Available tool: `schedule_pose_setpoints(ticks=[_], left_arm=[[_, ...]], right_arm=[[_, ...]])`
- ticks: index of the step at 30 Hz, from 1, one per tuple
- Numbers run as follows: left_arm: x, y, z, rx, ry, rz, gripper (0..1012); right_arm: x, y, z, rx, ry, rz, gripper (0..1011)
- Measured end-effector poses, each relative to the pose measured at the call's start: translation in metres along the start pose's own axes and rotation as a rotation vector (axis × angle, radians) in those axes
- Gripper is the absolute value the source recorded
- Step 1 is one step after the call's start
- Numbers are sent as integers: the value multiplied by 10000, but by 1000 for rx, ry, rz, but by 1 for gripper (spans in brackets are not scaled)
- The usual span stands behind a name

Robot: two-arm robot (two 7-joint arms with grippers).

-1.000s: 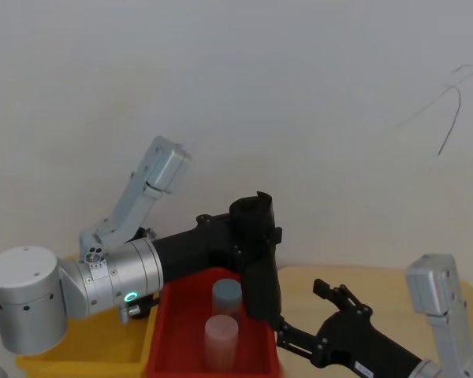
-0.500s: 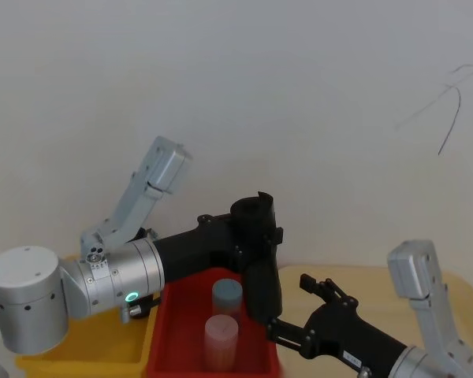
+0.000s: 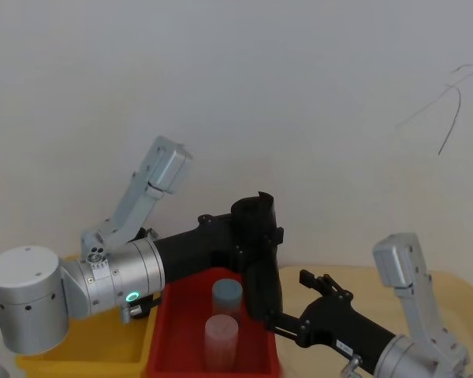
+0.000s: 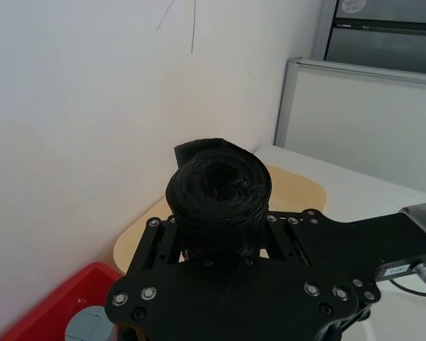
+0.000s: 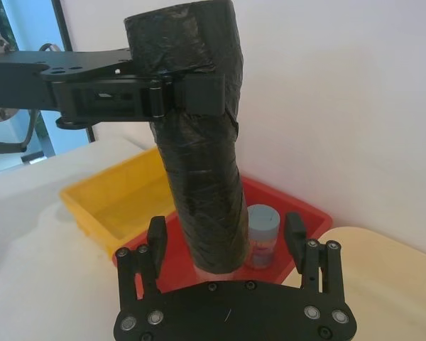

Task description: Pick up the garbage bag with the one hand and transfer it to the other hand.

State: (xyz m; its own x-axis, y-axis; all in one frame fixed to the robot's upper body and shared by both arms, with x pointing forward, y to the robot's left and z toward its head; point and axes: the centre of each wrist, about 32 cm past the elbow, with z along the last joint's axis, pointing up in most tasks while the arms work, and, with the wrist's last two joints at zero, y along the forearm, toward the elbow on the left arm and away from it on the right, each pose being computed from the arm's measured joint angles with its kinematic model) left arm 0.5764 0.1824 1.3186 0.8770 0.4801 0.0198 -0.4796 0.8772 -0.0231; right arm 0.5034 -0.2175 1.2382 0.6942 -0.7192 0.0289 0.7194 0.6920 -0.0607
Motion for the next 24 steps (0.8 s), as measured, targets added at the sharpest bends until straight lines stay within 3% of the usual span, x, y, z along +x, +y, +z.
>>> schedule_pose_setpoints(ticks=[24], left_arm=[[0,1,0,0,0,0,448]], right_arm=[[72,333,19,17,-8,35,1001]])
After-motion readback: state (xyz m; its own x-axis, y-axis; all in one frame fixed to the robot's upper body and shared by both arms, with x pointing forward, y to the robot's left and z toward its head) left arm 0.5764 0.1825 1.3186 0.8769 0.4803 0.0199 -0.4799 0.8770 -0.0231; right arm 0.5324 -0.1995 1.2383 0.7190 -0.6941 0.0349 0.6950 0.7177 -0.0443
